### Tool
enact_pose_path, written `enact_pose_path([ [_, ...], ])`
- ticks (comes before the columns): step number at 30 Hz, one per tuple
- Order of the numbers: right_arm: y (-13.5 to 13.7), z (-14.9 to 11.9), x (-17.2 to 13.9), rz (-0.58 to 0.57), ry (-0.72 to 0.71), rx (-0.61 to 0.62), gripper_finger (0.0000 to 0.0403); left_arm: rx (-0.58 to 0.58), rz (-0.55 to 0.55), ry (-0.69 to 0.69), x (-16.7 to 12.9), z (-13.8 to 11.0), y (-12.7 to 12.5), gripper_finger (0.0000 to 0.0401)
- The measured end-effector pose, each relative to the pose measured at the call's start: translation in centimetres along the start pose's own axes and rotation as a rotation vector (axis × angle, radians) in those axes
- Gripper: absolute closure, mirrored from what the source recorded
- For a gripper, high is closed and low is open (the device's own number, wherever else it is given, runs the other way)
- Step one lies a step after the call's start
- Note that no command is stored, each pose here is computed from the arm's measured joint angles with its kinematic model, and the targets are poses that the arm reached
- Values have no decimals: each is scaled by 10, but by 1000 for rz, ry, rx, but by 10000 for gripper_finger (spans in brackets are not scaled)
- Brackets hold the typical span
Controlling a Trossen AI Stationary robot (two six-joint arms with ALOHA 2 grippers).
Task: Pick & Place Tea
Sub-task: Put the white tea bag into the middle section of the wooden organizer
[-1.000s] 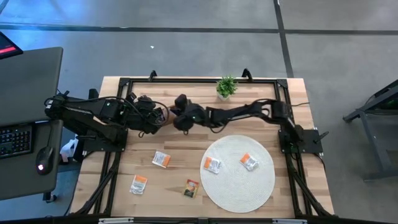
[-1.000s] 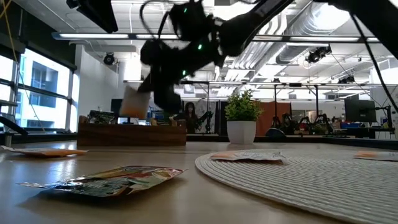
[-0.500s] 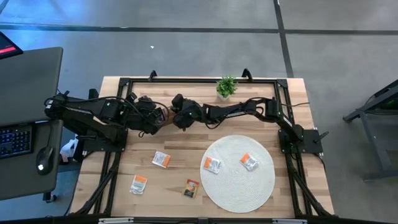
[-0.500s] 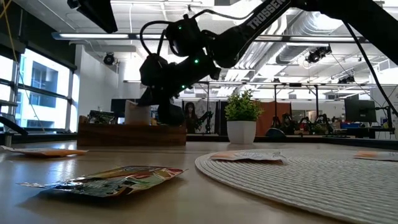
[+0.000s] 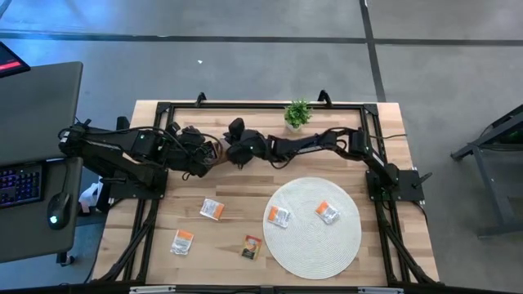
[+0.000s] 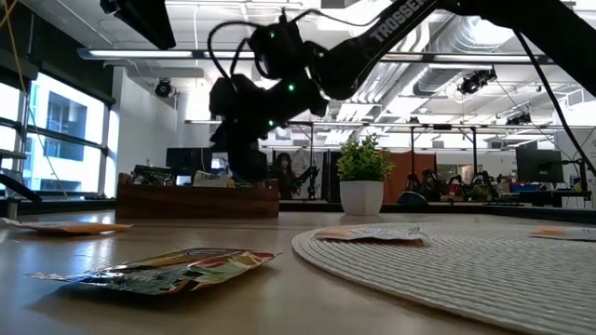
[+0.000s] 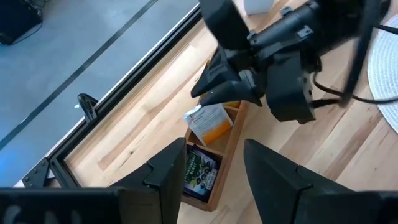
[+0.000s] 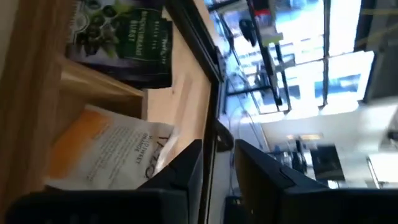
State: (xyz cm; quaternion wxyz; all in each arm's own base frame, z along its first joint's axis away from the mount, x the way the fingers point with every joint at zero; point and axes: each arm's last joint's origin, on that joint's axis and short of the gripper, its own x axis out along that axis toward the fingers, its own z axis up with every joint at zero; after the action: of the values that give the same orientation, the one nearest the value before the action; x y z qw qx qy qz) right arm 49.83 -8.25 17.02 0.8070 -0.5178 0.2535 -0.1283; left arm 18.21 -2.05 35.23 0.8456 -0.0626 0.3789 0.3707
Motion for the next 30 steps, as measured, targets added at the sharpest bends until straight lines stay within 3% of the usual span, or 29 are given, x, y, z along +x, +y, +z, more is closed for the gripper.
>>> enact_pose_path([
  [5, 0, 34, -25, -56, 111, 1, 315, -1, 0, -1, 0, 0, 0, 242],
  [8, 0, 55, -51, -27, 206, -88, 316, -2, -1, -1, 0, 0, 0, 242],
  [14, -19, 89, -123, -23, 387, -243, 334, 0, -4, 3, 0, 0, 0, 242],
  [17, -38, 93, -166, -18, 448, -233, 349, 0, -3, 3, 0, 0, 0, 242],
  [20, -60, 87, -214, 33, 446, -69, 364, -1, -7, 6, 0, 0, 0, 242],
  [24, -81, 67, -267, 219, 424, 377, 393, 2, -53, 49, 4, -4, -4, 242],
  [27, -73, 53, -292, 305, 401, 542, 399, 15, -120, 101, 15, -13, -12, 242],
  [30, -44, 42, -299, 283, 341, 621, 399, -3, -206, 183, 29, -26, -22, 242],
])
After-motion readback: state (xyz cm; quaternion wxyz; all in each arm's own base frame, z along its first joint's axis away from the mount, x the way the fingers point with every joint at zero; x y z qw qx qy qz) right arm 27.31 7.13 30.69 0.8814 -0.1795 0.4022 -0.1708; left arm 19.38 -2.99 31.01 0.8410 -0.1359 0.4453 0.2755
